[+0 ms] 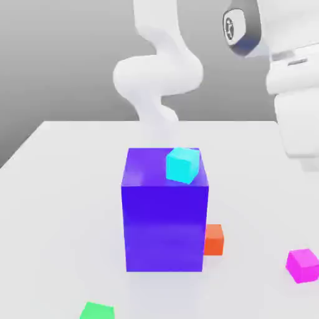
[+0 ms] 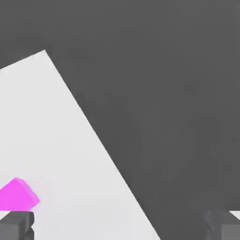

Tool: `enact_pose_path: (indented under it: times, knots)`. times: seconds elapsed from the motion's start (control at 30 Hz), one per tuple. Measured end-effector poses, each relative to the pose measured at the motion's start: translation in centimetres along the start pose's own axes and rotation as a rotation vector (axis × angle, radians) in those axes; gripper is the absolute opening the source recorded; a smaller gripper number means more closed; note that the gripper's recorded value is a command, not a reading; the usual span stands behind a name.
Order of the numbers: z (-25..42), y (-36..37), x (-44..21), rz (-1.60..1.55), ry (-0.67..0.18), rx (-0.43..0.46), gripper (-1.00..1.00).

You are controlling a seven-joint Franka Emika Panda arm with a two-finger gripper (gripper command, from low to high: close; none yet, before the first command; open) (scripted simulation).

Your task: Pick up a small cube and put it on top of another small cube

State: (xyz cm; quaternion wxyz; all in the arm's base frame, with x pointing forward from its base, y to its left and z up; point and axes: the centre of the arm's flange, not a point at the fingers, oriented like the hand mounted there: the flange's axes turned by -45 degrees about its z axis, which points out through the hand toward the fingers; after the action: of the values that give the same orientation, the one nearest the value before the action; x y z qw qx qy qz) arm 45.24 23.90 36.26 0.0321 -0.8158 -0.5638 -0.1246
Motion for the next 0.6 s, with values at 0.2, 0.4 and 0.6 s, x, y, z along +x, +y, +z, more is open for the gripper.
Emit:
enact_pose_path:
  times: [0.2,0.4,0.6]
  knots:
    - [10.8,-6.2,0.6,-0.329,-0.13,0.099,0.0]
    - [19.6,-10.4,-0.9,-0.531,-0.21,0.149,0.0]
    - [22.1,-10.7,-1.6,-0.534,-0.213,0.152,-1.0]
